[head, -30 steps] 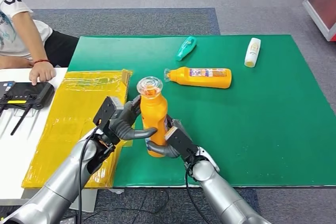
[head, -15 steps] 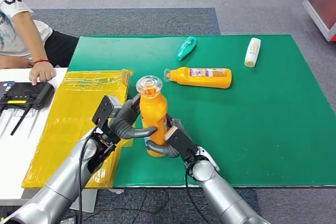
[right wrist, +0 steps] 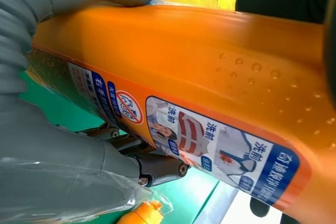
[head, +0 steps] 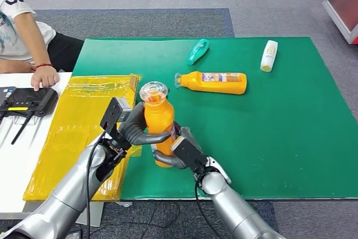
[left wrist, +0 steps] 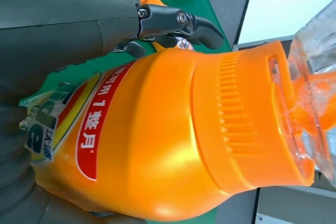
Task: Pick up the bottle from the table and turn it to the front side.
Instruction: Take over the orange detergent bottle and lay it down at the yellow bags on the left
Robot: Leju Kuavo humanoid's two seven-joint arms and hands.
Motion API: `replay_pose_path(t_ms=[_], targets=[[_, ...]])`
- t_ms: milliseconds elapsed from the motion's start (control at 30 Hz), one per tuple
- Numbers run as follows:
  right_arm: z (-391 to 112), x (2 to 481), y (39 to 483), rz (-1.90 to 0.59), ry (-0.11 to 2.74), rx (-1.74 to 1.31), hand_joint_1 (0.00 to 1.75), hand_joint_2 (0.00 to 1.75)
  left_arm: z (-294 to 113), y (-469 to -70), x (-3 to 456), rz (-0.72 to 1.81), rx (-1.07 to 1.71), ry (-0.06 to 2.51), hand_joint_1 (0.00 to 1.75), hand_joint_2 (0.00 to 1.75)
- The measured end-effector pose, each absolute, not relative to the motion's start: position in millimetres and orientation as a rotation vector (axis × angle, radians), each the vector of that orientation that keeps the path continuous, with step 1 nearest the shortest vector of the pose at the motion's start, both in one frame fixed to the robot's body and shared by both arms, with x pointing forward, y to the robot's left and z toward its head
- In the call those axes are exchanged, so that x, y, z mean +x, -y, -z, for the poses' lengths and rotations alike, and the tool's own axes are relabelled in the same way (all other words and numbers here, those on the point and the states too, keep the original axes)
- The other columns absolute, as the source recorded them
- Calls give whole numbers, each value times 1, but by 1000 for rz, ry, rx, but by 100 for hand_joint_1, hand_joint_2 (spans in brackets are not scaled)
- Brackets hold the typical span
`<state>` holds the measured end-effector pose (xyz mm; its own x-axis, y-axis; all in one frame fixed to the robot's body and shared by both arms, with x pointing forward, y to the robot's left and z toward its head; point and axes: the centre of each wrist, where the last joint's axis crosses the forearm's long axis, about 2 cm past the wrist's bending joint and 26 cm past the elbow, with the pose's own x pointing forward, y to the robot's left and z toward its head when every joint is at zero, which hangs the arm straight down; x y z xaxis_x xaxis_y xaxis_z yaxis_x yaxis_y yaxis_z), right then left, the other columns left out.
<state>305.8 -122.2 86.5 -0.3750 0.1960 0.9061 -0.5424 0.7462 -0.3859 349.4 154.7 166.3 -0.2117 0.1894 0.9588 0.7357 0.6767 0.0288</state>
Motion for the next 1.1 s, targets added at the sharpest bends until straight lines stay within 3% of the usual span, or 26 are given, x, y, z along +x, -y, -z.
replay_pose_path(t_ms=[433, 567, 1100], targets=[[-88, 303, 116, -869, 1819, 141, 175, 175, -166, -155, 349, 570, -738, 1753, 0, 175], [-88, 302, 115, -877, 1826, 114, 175, 175, -166, -154, 349, 561, -736, 1755, 174, 175], [-86, 301, 112, -878, 1815, 117, 175, 175, -162, -155, 347, 524, -712, 1757, 175, 175]])
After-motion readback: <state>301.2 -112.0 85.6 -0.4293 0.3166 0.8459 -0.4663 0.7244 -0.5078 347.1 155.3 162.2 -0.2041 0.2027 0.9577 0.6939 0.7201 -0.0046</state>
